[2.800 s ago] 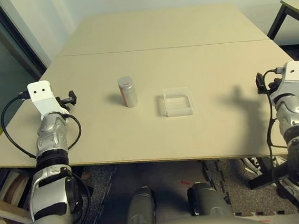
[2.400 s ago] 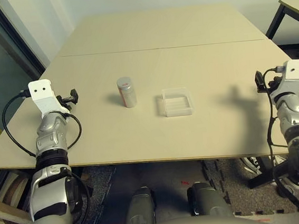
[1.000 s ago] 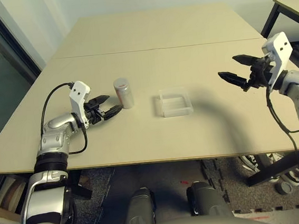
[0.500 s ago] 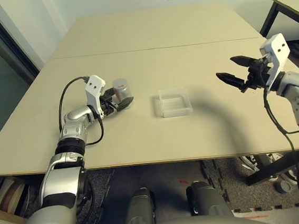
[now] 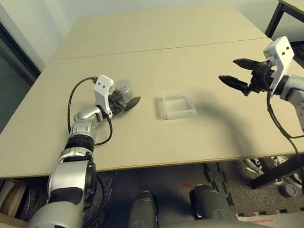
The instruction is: Pour the medicine from the bottle into the box.
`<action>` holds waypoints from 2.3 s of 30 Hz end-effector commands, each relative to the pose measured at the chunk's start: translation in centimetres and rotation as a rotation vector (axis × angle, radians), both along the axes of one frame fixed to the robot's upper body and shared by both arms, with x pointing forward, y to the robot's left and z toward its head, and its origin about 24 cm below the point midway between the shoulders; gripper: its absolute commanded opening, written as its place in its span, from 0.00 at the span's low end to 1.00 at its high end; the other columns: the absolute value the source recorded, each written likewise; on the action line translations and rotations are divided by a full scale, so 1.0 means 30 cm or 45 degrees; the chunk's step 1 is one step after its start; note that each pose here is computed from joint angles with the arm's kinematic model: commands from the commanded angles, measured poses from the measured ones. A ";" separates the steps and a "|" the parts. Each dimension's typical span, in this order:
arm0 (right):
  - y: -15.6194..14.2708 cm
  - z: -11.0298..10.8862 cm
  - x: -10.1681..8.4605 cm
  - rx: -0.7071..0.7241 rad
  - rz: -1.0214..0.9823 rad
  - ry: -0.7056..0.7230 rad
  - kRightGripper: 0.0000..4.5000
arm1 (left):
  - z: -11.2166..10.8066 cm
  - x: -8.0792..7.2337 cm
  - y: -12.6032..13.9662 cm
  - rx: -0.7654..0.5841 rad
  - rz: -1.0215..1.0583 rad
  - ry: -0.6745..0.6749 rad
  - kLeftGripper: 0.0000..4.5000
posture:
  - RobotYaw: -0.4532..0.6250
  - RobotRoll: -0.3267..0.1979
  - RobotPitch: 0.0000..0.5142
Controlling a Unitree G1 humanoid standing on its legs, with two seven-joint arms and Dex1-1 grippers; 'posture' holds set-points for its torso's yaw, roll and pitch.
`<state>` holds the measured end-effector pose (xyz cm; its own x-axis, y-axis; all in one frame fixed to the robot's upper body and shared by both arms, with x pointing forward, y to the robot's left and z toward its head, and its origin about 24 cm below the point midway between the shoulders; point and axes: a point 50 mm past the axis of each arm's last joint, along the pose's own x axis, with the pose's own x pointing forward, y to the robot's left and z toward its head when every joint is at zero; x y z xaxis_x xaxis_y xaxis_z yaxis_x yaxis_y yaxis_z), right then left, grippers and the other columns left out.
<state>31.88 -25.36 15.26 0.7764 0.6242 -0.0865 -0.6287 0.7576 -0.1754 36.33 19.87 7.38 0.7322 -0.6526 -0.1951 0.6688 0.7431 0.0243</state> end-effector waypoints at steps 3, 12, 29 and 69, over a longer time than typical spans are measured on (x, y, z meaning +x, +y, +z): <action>0.015 -0.001 0.001 0.005 0.016 0.002 1.00 | -0.002 0.010 -0.012 0.000 0.000 0.022 0.57 | 0.24 0.62 0.01; 0.045 -0.008 0.002 -0.025 0.107 0.041 1.00 | 0.079 0.013 0.009 -0.031 -0.223 0.030 0.57 | 0.27 0.62 0.00; 0.352 0.190 0.019 0.077 0.750 0.160 1.00 | 0.264 -0.043 -0.028 0.047 -0.873 0.105 0.57 | 0.32 0.62 0.00; 0.666 0.149 0.070 0.061 1.006 0.274 1.00 | 0.246 -0.084 -0.162 0.022 -1.044 0.084 0.57 | 0.34 0.62 0.00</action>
